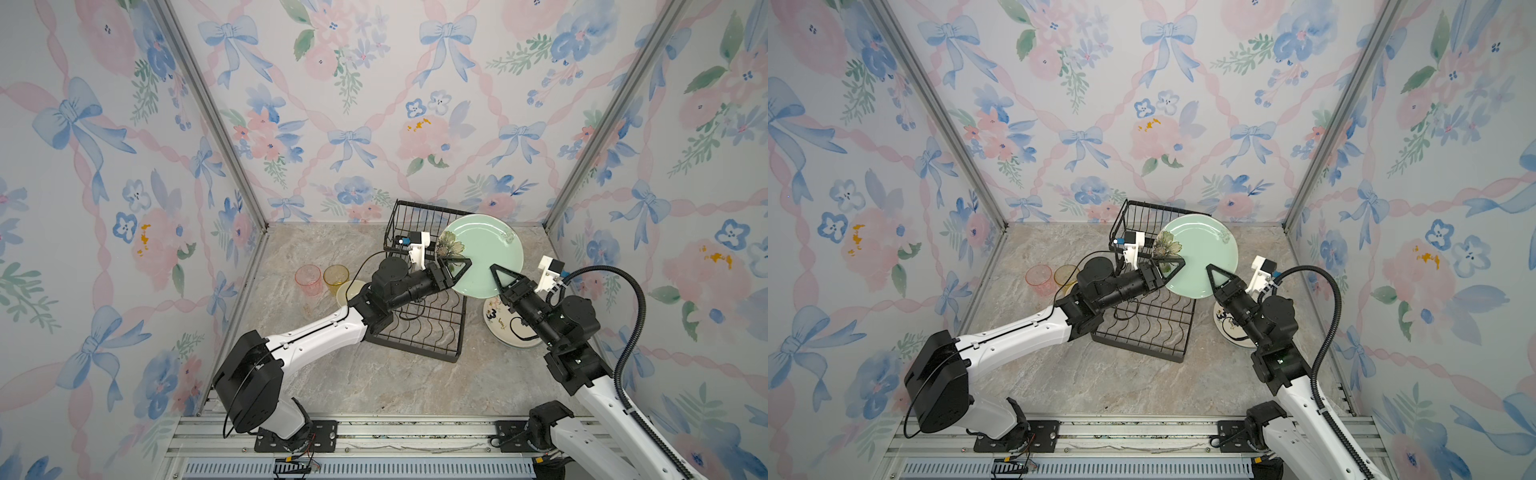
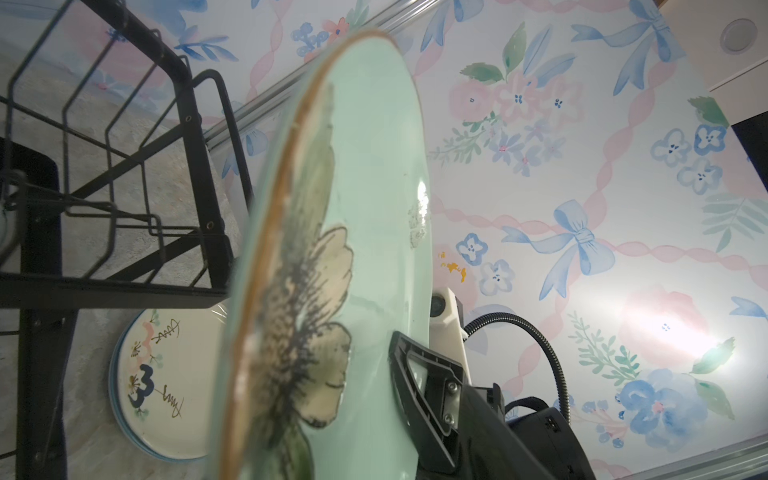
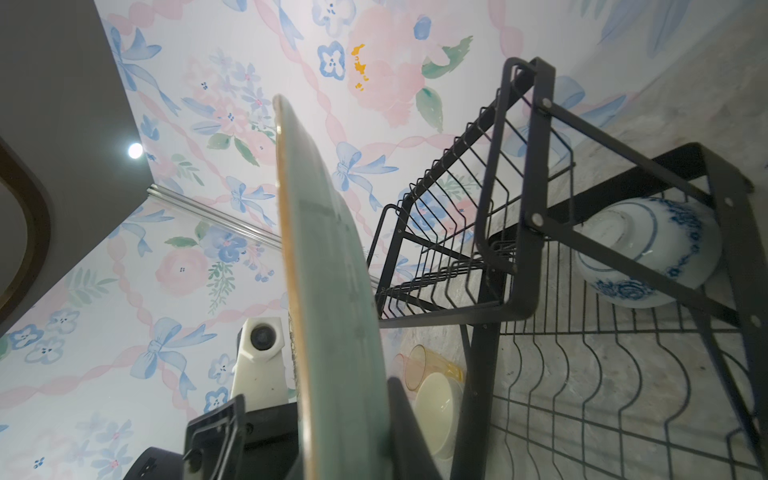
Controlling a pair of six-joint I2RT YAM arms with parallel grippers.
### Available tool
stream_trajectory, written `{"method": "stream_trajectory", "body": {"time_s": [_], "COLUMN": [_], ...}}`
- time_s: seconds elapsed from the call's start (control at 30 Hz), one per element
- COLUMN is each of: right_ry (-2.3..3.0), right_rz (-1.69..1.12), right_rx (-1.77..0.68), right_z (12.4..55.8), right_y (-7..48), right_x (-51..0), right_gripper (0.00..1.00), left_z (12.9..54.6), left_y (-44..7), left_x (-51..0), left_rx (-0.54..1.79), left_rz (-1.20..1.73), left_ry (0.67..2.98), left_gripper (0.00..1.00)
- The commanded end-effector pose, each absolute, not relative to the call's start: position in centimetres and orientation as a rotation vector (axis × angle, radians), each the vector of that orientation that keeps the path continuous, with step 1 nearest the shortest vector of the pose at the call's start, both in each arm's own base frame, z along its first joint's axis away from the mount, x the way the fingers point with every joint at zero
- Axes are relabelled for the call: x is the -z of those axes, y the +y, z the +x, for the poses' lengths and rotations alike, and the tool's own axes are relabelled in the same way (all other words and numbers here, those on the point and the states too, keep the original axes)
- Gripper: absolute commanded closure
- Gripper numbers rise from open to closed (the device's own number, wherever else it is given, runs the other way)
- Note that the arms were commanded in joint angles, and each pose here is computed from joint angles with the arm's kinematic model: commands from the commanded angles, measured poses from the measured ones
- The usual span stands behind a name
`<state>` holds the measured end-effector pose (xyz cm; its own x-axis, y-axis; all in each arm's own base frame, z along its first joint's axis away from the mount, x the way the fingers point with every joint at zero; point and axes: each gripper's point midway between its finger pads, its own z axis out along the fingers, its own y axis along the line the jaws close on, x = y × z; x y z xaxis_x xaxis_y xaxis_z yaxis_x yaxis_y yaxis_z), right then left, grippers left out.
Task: Unload the mixed dishes from the dish rack
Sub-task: 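Hold the green plate toward the right gripper while the right gripper grasps its rim, then open the left gripper and lower the green plate onto the stack with the right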
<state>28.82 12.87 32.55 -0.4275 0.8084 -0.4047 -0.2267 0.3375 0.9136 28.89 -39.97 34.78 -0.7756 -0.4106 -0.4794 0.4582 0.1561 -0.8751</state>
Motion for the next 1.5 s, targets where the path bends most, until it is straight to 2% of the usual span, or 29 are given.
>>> {"method": "stream_trajectory", "body": {"time_s": [0.0, 0.23, 0.43, 0.63, 0.8, 1.13, 1.47], "right_ry": [1.528, 1.529, 1.536, 1.585, 1.697, 1.7, 1.774], "right_rz": [0.576, 0.633, 0.723, 0.884, 1.121, 1.319, 1.39], "right_rx": [-1.254, -1.223, -1.102, -0.968, -0.758, -0.674, -0.67], "right_z": [28.6, 28.1, 27.5, 26.7, 25.1, 24.3, 26.2], "right_y": [11.5, 10.4, 7.5, 4.1, 0.6, -2.5, -3.3], "right_x": [-33.9, -32.7, -31.5, -29.3, -24.7, -19.4, -14.8], "right_gripper": [1.0, 1.0, 1.0, 1.0, 1.0, 1.0, 1.0], "left_z": [28.7, 29.2, 29.6, 30.3, 30.2, 29.7, 29.3], "left_y": [-39.9, -39.7, -38.6, -35.9, -32.4, -29.4, -26.7], "left_x": [-37.4, -36.3, -34.9, -33.9, -34.2, -33.8, -31.9], "left_rx": [1.705, 1.595, 1.483, 1.25, 1.021, 0.912, 0.793], "left_rz": [0.136, 0.165, 0.151, 0.11, 0.062, 0.023, -0.013], "left_ry": [1.661, 1.694, 1.749, 1.796, 1.792, 1.779, 1.814], "left_gripper": [0.02, 0.02, 0.02, 0.02, 0.02, 0.02, 0.02]}}
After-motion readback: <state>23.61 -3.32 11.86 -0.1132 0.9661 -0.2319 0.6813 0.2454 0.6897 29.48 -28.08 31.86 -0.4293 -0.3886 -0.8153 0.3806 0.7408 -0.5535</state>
